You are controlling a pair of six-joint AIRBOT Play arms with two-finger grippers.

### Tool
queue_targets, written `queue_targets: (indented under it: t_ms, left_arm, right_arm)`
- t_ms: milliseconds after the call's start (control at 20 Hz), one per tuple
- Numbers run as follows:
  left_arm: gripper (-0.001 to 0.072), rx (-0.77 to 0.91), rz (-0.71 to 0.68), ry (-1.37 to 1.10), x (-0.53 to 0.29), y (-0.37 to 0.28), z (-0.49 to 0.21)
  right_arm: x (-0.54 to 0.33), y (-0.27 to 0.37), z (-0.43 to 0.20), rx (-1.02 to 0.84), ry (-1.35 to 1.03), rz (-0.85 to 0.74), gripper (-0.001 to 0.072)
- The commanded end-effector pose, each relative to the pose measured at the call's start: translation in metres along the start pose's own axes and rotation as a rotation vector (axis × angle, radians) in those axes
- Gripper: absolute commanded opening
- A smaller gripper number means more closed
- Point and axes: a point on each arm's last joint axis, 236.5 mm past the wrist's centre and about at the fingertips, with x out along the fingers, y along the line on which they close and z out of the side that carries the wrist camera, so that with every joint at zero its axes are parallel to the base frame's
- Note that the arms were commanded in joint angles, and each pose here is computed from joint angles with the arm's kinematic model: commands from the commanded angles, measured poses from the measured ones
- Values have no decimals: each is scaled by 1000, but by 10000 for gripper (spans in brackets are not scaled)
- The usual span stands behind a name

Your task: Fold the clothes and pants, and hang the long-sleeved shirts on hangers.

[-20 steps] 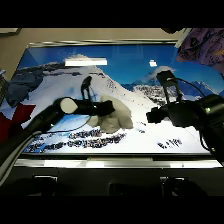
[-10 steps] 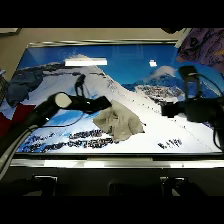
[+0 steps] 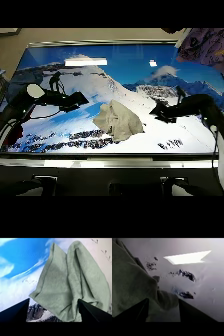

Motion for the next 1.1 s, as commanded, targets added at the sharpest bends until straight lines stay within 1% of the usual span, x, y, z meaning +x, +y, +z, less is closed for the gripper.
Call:
queue_targets:
  t_ms: [0, 150, 200, 250, 300, 350, 500, 650, 750, 850, 950, 1050]
  left_arm:
    - [720, -6, 11, 4, -3, 7, 1]
    - [720, -6, 13, 3, -3, 8, 2]
    - [720, -6, 13, 3, -3, 8, 2]
    - [720, -7, 13, 3, -3, 8, 2]
    - [720, -20, 12, 22, -4, 8, -3]
    - [720, -45, 20, 40, -3, 10, -7]
    - [717, -71, 25, 86, 12, 29, -22]
    - [716, -158, -48, 167, 47, 39, -52]
    - [716, -166, -48, 197, 72, 43, -67]
    - [715, -168, -43, 213, 92, 43, -75]
    - [712, -173, -74, 203, 106, 34, -76]
    - [687, -201, -105, 195, 117, 29, -75]
  right_arm:
    - [55, 13, -15, -53, 101, 61, 438]
    - [79, 20, -25, -55, 141, 72, 437]
    - [84, 23, -28, -55, 156, 79, 421]
    - [87, 24, -31, -67, 165, 78, 364]
    - [87, 25, -31, -78, 166, 82, 260]
    - [86, 24, -31, -81, 166, 79, 46]
    - [79, 24, -28, -93, 145, 71, 38]
    - [71, 30, -27, -111, 129, 77, 38]
    - [67, 34, -28, -113, 128, 82, 38]
    - [64, 36, -32, -117, 141, 87, 38]
    - [62, 37, -37, -121, 161, 91, 39]
    - [59, 39, -40, -125, 170, 96, 39]
